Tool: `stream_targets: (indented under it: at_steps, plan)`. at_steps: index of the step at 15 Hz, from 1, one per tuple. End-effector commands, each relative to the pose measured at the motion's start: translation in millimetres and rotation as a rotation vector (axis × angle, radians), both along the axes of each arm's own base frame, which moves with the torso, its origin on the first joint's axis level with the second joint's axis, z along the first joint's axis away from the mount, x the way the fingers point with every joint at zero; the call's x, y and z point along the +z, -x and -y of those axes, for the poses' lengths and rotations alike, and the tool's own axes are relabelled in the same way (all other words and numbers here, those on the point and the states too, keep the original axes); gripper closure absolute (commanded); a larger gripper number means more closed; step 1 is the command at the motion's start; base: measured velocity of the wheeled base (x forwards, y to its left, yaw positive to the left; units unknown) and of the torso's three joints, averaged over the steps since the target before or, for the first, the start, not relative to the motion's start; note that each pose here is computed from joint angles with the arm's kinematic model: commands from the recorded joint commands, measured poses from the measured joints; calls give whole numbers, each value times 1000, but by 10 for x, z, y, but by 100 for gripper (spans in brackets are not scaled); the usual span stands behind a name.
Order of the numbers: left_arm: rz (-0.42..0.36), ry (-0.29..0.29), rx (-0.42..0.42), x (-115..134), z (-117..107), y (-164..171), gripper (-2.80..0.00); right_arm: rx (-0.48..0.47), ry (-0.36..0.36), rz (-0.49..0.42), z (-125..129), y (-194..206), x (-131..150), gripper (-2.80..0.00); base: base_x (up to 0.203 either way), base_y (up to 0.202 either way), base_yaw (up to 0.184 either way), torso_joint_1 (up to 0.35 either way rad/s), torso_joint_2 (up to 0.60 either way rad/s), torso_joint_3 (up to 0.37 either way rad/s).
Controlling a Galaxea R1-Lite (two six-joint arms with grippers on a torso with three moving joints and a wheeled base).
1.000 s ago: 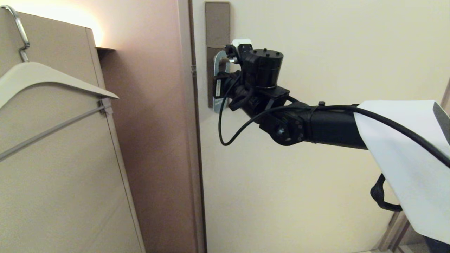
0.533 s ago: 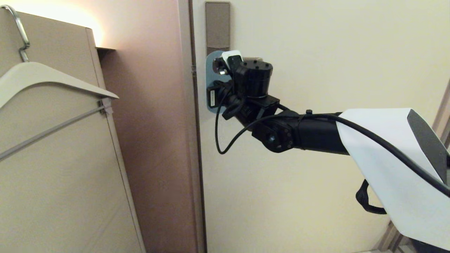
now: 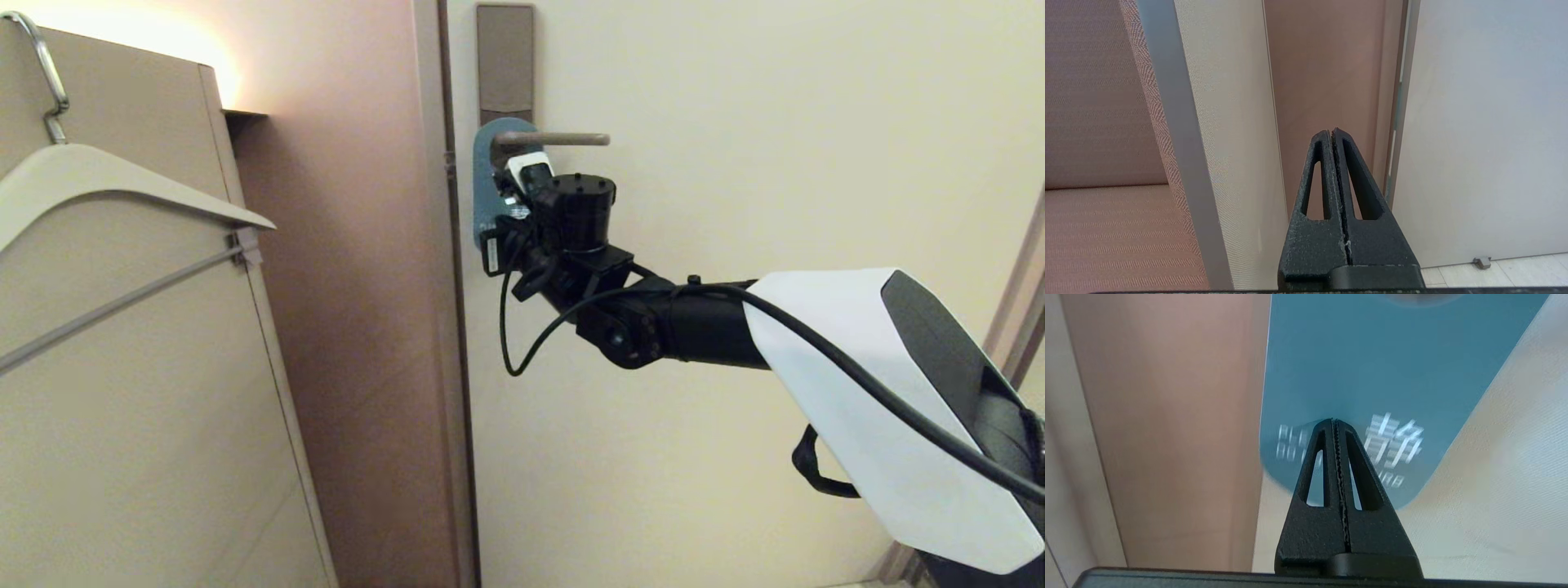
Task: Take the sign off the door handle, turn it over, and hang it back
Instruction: Hang the sign back with the other side facing out
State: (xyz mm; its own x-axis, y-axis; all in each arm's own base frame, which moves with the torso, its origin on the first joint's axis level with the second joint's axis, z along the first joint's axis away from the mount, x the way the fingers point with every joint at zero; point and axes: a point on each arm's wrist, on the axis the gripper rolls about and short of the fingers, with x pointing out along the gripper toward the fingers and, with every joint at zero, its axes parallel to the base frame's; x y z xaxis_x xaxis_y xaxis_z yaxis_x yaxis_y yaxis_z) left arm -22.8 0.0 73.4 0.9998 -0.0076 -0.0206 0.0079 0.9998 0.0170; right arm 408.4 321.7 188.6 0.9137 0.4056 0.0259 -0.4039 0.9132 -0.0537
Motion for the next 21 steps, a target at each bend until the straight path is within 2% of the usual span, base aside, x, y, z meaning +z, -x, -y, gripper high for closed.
stream_targets:
  at_steps: [1, 7, 11, 15, 21]
  plan:
    - [0, 0, 0, -1, 0, 0, 0, -7, 7, -7, 4, -36, -68, 0, 0, 0, 0, 0, 0, 0]
    - [0, 0, 0, 0, 0, 0, 0, -40, -42, 55, 227, -31, 311, 0, 0, 0, 0, 0, 0, 0]
    - [1, 0, 0, 0, 0, 0, 0, -24, -61, 81, 274, 50, 508, 0, 0, 0, 0, 0, 0, 0]
    - [1, 0, 0, 0, 0, 0, 0, 13, -67, 82, 200, 110, 519, 0, 0, 0, 0, 0, 0, 0]
    - [-1, 0, 0, -1, 0, 0, 0, 112, -51, 65, 119, 78, 373, 0, 0, 0, 0, 0, 0, 0]
